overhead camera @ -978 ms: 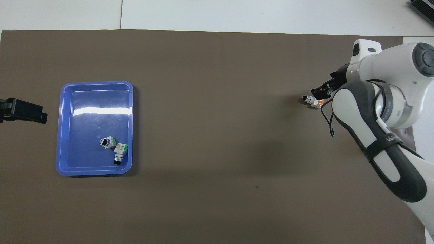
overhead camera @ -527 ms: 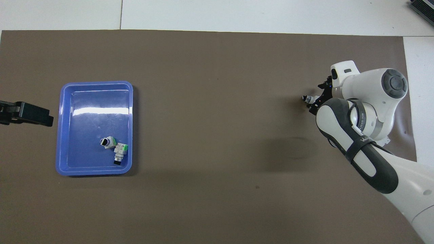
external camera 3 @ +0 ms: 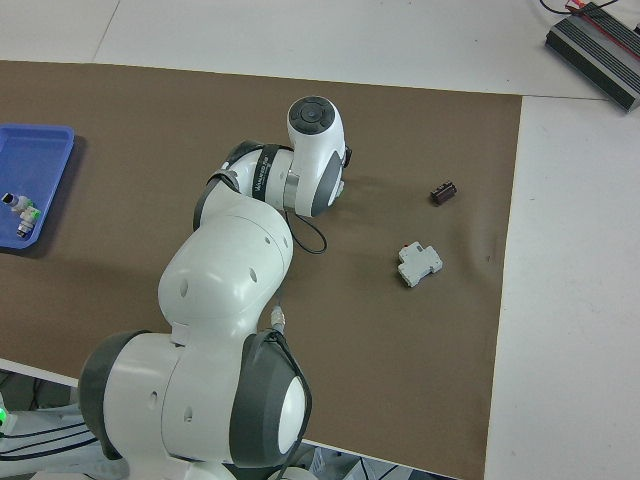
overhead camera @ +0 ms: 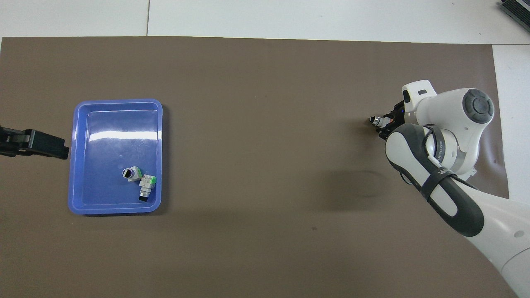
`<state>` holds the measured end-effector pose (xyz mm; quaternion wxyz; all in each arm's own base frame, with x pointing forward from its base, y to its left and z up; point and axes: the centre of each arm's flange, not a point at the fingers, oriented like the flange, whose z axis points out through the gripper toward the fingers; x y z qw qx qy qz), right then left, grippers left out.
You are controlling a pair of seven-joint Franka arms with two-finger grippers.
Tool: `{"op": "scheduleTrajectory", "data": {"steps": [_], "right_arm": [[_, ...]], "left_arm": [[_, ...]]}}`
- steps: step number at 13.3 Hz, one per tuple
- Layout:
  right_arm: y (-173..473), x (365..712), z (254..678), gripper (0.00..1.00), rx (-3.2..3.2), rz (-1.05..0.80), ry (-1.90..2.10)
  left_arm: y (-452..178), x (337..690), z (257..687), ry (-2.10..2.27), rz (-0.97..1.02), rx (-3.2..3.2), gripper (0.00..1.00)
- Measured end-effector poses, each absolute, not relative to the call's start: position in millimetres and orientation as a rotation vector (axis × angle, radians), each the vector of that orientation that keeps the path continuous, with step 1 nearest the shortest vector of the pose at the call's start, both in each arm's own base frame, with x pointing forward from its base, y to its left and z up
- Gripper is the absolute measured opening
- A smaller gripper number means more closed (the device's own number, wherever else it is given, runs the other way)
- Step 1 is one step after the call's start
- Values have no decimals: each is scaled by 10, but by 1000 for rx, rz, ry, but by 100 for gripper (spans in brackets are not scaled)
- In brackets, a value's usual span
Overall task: Turn and place switch with both arms
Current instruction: 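Grasp the orange-and-black switch with the right gripper and lift it, then carry the switch toward the left gripper while the left gripper reaches over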
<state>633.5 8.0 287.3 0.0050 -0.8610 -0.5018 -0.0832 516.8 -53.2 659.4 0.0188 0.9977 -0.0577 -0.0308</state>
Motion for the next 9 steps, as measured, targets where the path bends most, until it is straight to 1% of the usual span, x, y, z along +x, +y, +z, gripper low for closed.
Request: {"op": "scheduleTrajectory", "data": {"steps": [1, 3, 5, 7, 9], "right_arm": [[81, 6336, 2881, 41, -2696, -253, -1595], [40, 6340, 2904, 41, -2692, -217, -1614], [179, 6377, 3097, 41, -2642, -167, -1634], [759, 6393, 3575, 41, -2539, -235, -1720], [1450, 6288, 4117, 41, -2400, -342, -1697]], "left_arm": [[-528, 5166, 6595, -178, -89, 3097, 100], [-542, 5173, 6614, -181, -64, 3098, 100], [-558, 5173, 6611, -186, -62, 3098, 100], [-597, 5169, 6614, -192, -63, 3074, 100], [-667, 5162, 6624, -192, -65, 2989, 100]]}}
